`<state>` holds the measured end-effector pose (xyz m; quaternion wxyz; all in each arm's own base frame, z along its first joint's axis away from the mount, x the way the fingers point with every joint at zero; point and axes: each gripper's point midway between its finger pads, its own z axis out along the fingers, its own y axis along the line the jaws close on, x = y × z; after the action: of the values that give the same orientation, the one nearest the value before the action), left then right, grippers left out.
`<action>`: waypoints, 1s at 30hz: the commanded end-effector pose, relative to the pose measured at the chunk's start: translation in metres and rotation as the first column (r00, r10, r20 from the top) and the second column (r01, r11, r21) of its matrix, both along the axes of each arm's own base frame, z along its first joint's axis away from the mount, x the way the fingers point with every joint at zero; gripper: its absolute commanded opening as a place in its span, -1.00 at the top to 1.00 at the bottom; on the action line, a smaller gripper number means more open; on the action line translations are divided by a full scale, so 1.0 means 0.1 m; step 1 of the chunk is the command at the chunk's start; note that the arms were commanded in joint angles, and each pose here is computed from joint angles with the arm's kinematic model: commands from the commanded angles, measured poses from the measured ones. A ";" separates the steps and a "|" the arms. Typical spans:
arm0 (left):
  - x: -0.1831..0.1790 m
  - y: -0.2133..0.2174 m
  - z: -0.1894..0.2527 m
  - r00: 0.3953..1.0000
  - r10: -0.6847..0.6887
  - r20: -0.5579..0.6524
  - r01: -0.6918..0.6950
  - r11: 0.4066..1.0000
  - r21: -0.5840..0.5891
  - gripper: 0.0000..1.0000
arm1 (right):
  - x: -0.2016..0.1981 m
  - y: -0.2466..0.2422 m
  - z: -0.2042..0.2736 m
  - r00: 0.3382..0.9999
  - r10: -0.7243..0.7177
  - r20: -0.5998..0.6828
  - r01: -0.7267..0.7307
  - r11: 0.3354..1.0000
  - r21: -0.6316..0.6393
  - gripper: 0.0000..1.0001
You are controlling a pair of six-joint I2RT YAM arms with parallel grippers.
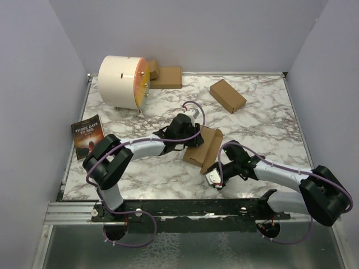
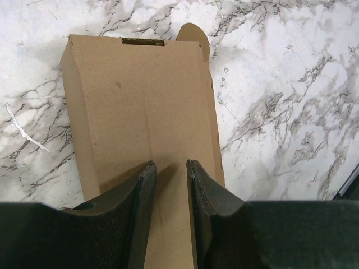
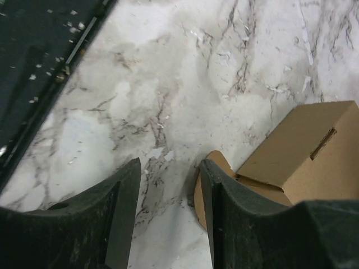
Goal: Fold the paper box
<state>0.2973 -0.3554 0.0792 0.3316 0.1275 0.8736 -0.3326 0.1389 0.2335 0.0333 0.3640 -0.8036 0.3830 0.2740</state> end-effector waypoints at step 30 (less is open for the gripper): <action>-0.09 0.14 -0.33 0.992 -0.014 -0.124 0.018 0.999 0.037 0.35 | 0.46 -0.13 0.22 0.980 -0.187 -0.069 0.188 0.982 -0.002 0.31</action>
<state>0.3009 -0.3563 0.0800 0.3173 0.1210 0.8697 -0.3582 0.1889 0.2133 0.0484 0.3739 -0.7583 0.4768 0.2403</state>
